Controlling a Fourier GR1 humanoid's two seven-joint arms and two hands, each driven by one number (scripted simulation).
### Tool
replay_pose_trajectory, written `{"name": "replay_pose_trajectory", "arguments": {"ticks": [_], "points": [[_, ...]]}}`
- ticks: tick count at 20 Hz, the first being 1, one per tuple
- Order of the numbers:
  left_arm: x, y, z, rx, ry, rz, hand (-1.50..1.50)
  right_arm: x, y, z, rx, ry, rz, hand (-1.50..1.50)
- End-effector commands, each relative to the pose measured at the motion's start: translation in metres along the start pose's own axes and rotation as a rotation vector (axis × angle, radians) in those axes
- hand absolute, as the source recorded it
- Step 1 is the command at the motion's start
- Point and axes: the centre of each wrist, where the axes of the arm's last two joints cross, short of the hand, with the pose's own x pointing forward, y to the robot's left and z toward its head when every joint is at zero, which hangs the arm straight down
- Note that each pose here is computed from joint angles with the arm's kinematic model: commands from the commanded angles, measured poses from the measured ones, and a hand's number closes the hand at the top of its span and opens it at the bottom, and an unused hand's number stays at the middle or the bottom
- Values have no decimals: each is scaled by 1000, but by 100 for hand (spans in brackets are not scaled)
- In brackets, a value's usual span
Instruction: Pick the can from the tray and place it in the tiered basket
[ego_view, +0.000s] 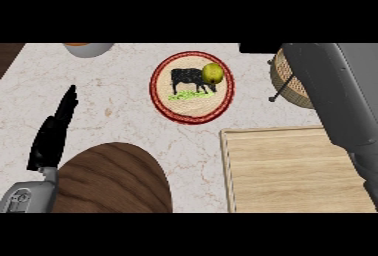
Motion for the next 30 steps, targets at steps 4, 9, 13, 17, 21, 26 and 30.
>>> {"name": "replay_pose_trajectory", "arguments": {"ticks": [4,9,13,17,21,26,30], "points": [[15,5,-9,-14,4,16,0,-44,-7,-42,-89,77,250,150],[7,-1,3,-13,-2,17,0,-93,11,-50,-50,56,262,150],[17,0,-11,-11,6,12,0,-111,3,-63,20,14,236,150],[12,-3,-11,-8,-5,-5,0,-143,15,-64,93,14,157,150],[6,-2,0,-11,-1,21,0,-144,29,-61,158,36,127,150],[-11,12,9,3,9,-3,0,-170,38,-63,269,223,-54,-150],[11,-11,1,-13,19,19,0,-183,40,-61,257,186,-98,-150]]}}
